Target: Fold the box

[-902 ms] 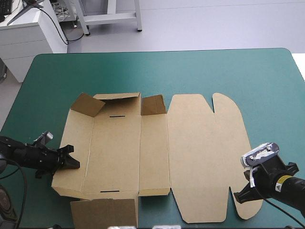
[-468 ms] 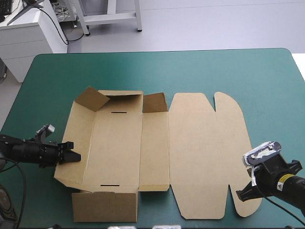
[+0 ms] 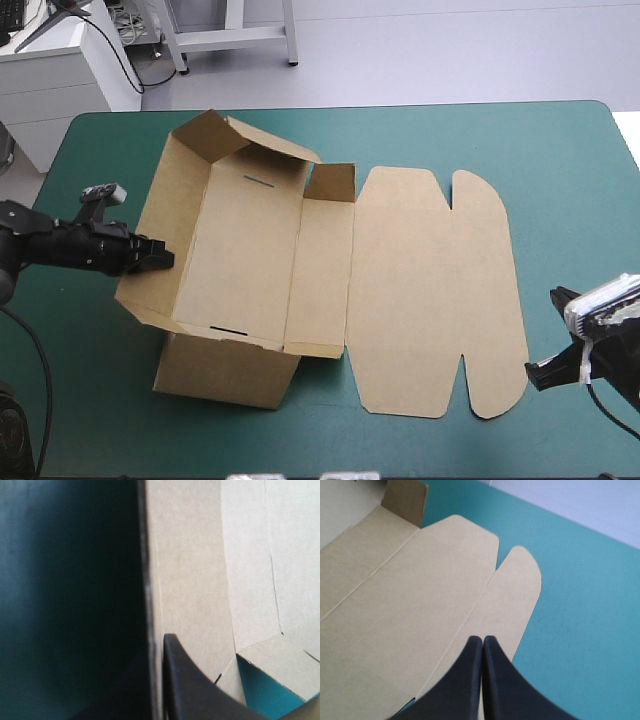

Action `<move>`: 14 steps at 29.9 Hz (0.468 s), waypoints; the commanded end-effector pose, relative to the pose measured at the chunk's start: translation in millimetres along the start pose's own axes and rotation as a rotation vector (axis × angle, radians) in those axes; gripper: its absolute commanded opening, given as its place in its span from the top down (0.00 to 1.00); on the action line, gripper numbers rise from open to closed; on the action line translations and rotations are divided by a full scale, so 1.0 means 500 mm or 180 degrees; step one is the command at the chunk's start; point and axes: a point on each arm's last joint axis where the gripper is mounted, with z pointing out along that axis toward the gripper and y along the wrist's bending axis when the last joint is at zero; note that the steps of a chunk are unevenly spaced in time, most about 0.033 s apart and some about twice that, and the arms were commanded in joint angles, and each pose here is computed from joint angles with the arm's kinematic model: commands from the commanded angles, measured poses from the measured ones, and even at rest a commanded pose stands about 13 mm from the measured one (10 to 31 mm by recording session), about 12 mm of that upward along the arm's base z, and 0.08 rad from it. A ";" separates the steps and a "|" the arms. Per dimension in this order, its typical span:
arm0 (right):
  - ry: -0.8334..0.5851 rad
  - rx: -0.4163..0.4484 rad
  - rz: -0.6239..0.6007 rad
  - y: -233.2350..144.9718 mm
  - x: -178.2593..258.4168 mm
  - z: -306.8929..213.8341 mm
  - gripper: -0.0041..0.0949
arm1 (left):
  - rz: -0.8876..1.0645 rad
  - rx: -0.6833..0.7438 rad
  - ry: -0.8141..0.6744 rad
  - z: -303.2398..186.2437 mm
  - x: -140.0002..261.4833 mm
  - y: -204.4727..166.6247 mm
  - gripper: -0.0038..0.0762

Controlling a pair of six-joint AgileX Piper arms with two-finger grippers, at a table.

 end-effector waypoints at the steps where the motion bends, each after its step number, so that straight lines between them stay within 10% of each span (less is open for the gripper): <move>1: -0.0427 0.0163 -0.0041 -0.013 -0.036 -0.030 0.98 | 0.0685 0.0111 -0.0081 -0.045 -0.051 -0.110 0.96; 14: -0.0372 0.0066 0.0112 -0.008 -0.032 -0.032 0.98 | 0.2471 -0.1121 -0.0895 -0.065 -0.156 -0.304 0.96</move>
